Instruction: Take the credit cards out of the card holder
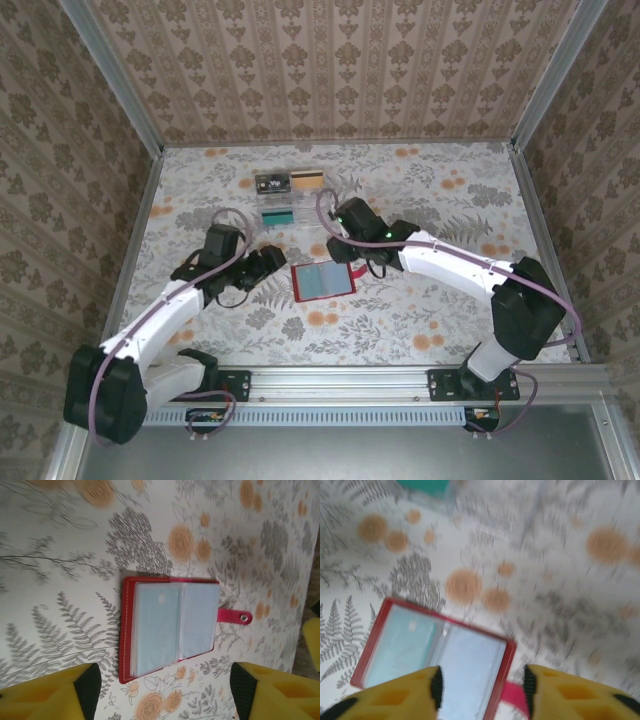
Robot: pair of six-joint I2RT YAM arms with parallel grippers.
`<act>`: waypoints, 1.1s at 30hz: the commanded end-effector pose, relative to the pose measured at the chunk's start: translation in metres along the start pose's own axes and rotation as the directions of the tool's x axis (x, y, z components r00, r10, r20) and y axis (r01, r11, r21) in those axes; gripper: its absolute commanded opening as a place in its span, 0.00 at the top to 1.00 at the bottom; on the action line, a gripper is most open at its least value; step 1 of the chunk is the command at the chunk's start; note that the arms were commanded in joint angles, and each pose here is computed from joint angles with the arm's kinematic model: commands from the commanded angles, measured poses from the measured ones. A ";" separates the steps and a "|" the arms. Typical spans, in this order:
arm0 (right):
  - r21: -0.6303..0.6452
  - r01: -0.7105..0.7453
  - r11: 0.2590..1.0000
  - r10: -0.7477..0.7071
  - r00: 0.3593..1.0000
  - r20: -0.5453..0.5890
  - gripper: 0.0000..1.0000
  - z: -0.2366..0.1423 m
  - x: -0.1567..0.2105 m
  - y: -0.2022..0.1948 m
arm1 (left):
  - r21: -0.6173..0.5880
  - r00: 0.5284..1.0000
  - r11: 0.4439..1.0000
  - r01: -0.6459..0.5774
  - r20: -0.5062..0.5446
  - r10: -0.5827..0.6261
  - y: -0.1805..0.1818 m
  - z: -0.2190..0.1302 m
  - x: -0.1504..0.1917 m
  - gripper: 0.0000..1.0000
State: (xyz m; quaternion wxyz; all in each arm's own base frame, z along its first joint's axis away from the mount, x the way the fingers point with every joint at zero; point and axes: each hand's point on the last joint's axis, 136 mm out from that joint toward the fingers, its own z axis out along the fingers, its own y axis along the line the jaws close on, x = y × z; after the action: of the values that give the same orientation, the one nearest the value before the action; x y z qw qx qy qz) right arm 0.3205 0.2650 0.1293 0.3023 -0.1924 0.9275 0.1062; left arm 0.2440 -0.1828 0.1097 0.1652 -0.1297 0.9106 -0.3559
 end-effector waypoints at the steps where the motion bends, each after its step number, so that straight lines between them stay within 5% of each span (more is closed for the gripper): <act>1: -0.080 -0.176 0.981 0.170 0.982 -0.080 0.59 0.000 0.028 0.008 | 0.049 1.000 0.999 -0.006 -0.012 0.006 -0.014 0.017 0.006 0.33; 12: -0.043 -0.242 0.969 0.228 0.951 -0.210 0.66 0.044 0.080 0.003 | 0.026 0.995 0.999 -0.020 -0.101 0.022 -0.008 0.055 0.024 0.58; 33: 0.029 -0.246 0.969 0.245 0.930 -0.273 0.72 0.066 0.107 -0.008 | -0.030 0.983 0.999 -0.026 -0.182 0.020 0.008 0.084 0.036 0.63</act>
State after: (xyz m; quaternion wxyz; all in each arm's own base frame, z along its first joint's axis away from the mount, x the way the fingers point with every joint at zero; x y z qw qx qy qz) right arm 0.2821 0.2543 0.0218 0.1659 -0.0995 0.9729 0.1264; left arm 0.2386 -0.2310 0.0321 0.0779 -0.1100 0.9310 -0.3393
